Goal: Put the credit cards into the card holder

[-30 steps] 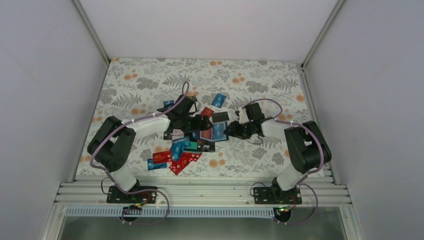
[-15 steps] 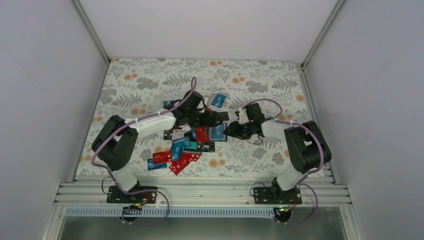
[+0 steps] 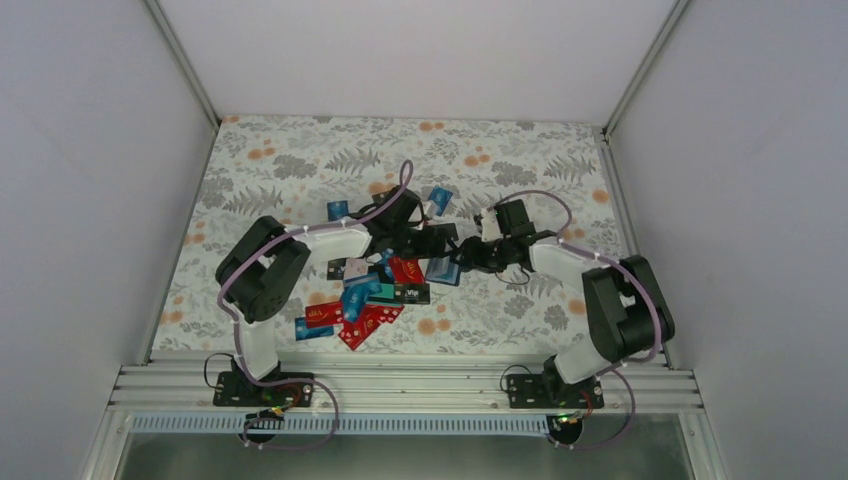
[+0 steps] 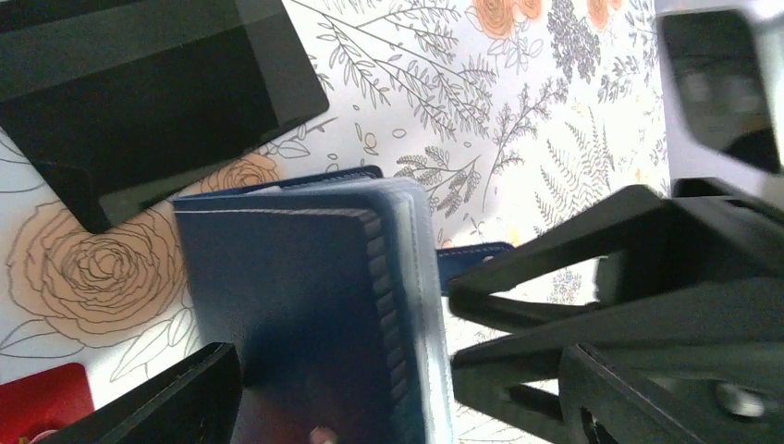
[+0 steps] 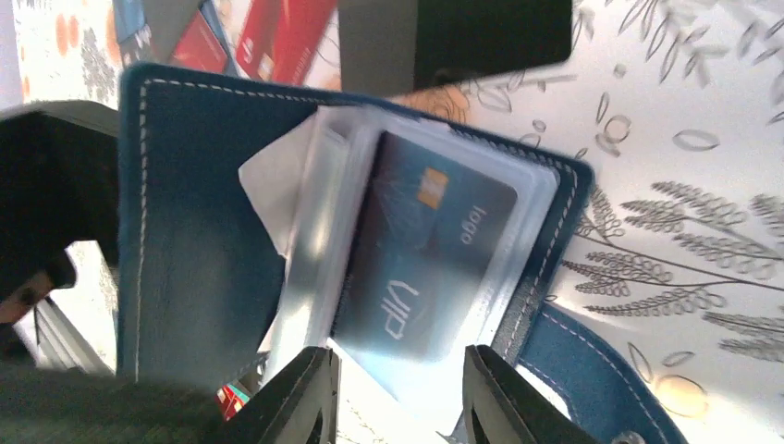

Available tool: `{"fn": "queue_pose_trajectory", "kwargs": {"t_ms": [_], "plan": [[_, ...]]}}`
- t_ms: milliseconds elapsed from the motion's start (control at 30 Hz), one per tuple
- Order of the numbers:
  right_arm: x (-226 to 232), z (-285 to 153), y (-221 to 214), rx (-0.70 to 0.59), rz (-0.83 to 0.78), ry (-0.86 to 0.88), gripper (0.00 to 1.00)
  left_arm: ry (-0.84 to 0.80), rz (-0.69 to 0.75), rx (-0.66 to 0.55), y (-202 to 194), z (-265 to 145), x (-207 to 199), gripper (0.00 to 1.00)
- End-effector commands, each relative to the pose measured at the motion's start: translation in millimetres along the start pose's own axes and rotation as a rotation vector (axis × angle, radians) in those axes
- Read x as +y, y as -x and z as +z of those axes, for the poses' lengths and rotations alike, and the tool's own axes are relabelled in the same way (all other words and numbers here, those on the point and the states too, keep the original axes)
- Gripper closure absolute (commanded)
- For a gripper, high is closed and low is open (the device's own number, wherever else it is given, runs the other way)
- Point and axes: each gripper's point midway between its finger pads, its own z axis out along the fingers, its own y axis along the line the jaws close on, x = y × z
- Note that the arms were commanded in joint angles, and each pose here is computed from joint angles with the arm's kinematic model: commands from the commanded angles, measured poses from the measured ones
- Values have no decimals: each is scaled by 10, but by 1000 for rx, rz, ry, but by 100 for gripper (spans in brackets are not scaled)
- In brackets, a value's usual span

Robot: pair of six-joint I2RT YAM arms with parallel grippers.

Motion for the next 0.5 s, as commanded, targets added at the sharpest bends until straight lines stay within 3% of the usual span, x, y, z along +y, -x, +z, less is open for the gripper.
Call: {"fn": "queue_pose_trajectory", "kwargs": {"t_ms": [0,233,467], "plan": [[301,-289,180,-71,-82,27,61,-30,52,-44,152,-44,-177,15],[331,-581,188,-133,-86,-15,60,92,144,-134,343,-397,-231,23],[183,-695,191,-185,-58,-61,60,250,234,-295,534,-1132,-185,23]]}}
